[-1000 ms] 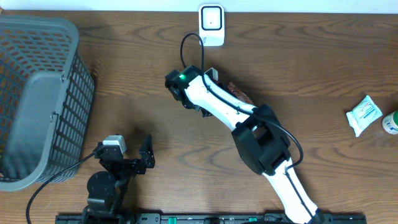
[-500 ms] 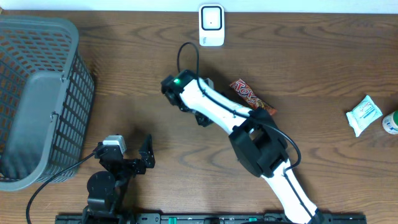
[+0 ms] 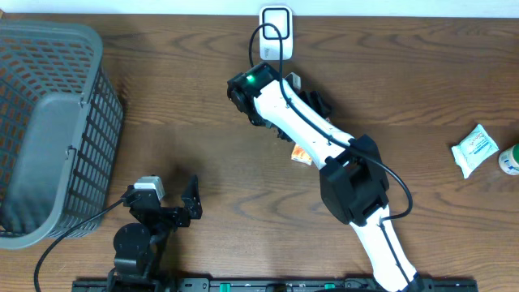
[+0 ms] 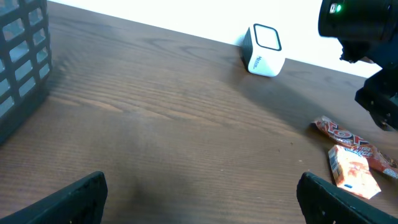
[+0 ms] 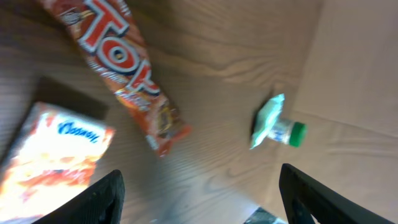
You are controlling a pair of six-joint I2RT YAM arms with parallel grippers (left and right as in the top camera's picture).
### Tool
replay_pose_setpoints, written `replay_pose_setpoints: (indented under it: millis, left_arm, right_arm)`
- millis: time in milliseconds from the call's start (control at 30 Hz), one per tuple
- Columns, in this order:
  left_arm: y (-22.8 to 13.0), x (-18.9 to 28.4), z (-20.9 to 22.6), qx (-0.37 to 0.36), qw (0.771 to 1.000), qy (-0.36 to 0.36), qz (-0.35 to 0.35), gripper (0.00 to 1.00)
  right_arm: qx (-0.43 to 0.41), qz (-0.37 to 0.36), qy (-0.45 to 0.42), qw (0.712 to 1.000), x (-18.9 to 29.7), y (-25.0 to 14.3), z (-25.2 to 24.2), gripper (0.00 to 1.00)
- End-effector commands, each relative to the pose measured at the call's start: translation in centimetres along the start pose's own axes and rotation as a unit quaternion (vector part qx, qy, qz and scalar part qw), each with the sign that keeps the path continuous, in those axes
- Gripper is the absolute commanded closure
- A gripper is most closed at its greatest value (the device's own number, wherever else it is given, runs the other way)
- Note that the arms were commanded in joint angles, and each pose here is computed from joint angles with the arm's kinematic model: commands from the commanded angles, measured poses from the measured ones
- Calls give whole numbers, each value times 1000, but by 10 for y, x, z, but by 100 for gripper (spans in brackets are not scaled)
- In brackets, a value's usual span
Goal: Scan the item barcode
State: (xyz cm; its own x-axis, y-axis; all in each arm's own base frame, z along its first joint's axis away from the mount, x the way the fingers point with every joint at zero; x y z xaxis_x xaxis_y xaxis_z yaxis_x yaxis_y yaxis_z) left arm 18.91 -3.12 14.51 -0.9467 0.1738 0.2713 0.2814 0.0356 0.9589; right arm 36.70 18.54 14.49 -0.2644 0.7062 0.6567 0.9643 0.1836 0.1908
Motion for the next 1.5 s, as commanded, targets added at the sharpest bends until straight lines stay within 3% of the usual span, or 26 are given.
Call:
replay_pose_setpoints:
  millis: [0, 533, 900, 1100, 1467]
  left_arm:
    - [-11, -1, 0, 6, 1000, -4, 19, 2]
    - [-11, -1, 0, 6, 1000, -4, 19, 2]
    - [-11, -1, 0, 6, 1000, -4, 19, 2]
    - [-11, -1, 0, 6, 1000, -4, 19, 2]
    - [-11, -1, 0, 6, 1000, -4, 19, 2]
  right_arm:
    - [17, -51, -68, 996, 0, 8, -19, 24]
    - [101, 0, -160, 982, -71, -61, 4, 20]
    - [99, -36, -102, 989, -121, -71, 52, 17]
    - [145, -11, 2, 989, -139, -73, 84, 28]
    - [198, 28, -14, 980, -161, -108, 77, 30]
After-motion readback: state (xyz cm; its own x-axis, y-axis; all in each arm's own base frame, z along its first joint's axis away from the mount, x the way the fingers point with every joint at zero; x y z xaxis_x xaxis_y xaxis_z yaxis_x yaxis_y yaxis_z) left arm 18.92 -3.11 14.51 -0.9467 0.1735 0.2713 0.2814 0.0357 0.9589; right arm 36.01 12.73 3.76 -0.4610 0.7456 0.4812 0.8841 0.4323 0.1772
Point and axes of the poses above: each gripper's point midway between its finger pads, its own x axis back along the fingers, its own z axis along the line the jaws close on, y = z × x, the point moved 4 cm from there along x, back along the fingers, and after that the axes turned 12 degrees about -x, right-handed, at the moved point
